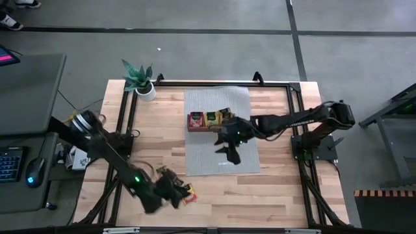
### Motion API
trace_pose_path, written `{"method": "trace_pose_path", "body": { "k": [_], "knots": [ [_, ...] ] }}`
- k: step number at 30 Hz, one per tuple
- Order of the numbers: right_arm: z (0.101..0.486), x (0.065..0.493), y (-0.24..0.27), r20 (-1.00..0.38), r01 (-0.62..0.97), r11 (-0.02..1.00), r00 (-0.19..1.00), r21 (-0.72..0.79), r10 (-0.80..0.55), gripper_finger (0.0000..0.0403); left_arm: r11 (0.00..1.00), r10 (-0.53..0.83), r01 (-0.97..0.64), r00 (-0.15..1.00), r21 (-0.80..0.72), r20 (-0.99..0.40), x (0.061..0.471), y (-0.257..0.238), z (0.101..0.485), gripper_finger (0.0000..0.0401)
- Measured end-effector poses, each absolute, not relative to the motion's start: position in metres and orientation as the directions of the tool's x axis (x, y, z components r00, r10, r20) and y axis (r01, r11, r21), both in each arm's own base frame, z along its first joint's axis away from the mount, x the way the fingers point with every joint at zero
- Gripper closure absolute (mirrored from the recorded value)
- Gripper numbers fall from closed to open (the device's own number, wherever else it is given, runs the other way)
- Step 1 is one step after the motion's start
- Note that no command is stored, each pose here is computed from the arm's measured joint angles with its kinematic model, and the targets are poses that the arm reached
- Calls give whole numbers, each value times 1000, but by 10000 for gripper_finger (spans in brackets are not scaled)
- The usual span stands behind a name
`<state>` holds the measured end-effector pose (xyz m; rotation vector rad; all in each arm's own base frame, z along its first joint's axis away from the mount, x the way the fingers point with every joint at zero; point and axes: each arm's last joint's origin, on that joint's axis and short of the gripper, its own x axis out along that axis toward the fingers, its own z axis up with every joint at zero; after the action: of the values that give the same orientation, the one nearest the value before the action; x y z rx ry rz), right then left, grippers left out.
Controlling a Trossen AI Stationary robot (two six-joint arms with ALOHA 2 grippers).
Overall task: Pick & Place Tea
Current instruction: Put the orange tea bag into the right section of the wooden organizer
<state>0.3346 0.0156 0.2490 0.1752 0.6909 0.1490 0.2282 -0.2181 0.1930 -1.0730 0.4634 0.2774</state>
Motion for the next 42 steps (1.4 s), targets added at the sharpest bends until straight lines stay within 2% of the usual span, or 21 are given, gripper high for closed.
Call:
{"method": "trace_pose_path", "body": {
  "k": [5, 9, 13, 19, 29, 42],
  "knots": [
    [248, 332, 36, -629, -145, 971, 741, 192, 235, 242, 368, 46, -618, 758, -694, -650, 264, -254, 184, 236],
    [246, 329, 45, -650, -161, 967, 717, 196, 251, 241, 275, 79, -803, 567, -528, -820, 285, -272, 174, 236],
    [244, 327, 52, -666, -173, 965, 699, 195, 260, 241, 188, 87, -875, 467, -446, -880, 303, -284, 180, 236],
    [244, 325, 63, -670, -198, 960, 687, 200, 281, 241, 152, 83, -905, 412, -397, -907, 320, -278, 186, 236],
    [242, 320, 74, -698, -189, 965, 666, 184, 263, 240, 103, 59, -969, 231, -224, -971, 329, -251, 181, 236],
    [238, 317, 71, -739, -126, 978, 640, 169, 210, 240, 162, 4, -978, 133, -130, -991, 338, -252, 153, 235]
  ]
}}
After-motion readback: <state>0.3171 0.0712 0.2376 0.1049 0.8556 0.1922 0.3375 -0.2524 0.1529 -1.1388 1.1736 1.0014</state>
